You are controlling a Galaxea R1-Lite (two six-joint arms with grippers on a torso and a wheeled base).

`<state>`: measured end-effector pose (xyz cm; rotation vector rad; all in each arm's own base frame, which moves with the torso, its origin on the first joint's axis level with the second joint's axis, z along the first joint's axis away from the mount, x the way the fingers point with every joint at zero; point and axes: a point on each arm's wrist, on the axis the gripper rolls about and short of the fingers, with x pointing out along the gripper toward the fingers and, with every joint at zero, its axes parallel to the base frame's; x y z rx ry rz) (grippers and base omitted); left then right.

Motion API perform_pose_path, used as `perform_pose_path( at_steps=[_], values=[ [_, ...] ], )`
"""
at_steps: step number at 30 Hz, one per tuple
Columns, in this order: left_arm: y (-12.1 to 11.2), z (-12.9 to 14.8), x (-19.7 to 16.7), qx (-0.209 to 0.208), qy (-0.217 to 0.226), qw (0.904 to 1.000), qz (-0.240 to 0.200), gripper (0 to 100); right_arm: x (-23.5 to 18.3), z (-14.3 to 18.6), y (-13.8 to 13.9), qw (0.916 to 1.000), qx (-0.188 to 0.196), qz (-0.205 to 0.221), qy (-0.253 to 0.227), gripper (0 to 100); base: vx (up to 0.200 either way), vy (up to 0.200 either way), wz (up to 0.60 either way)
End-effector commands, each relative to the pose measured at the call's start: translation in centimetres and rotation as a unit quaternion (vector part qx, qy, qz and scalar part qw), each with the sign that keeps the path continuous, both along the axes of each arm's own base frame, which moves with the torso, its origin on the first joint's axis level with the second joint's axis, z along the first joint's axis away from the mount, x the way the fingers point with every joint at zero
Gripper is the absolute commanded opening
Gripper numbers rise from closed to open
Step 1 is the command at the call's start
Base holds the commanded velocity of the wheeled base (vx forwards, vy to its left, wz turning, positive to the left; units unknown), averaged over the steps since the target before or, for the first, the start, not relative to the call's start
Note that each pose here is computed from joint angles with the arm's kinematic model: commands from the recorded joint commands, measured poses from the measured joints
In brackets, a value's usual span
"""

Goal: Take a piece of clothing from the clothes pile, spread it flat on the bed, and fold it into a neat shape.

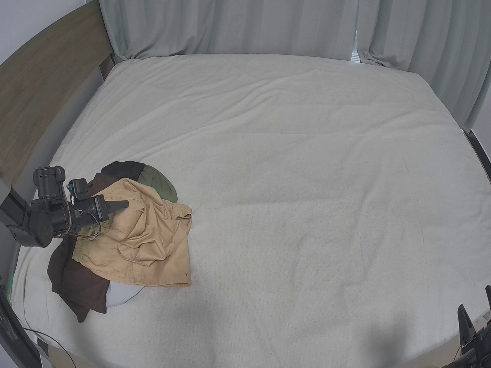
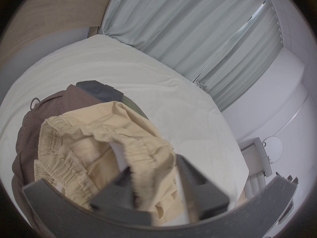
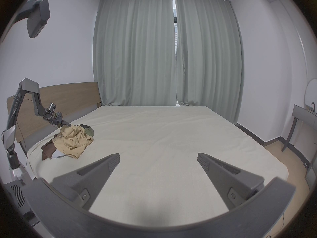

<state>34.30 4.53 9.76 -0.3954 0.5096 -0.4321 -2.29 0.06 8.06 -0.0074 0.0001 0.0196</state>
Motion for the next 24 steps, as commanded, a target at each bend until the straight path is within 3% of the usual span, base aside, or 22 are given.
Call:
perform_pose_path(
  at_steps=[1,10,11,17,24],
  values=[
    [0.0,0.0,0.0,-0.001,0.0,1.0,-0.001,0,0.0,-0.5,0.0,1.0,0.0,0.0,0.001,100,0.0,0.0,0.0],
    [-0.7,1.7,-1.1,-0.017,-0.01,0.9998,-0.006,0,0.0,-0.5,0.0,1.0,0.0,0.0,0.001,100,0.0,0.0,0.0],
    [-1.7,4.0,-2.3,-0.054,-0.017,0.9983,-0.011,0,0.0,-0.5,0.0,1.0,0.0,0.0,0.001,100,0.0,0.0,0.0],
    [-3.9,7.7,-4.9,-0.113,-0.028,0.9929,-0.021,0,0.0,-0.5,0.0,1.0,0.0,0.0,0.001,100,0.0,0.0,0.0],
    [-5.1,8.9,-6.3,-0.116,-0.044,0.9914,-0.042,0,0.0,-0.5,0.0,1.0,0.0,-0.001,0.001,100,0.0,0.0,0.0]
  ],
)
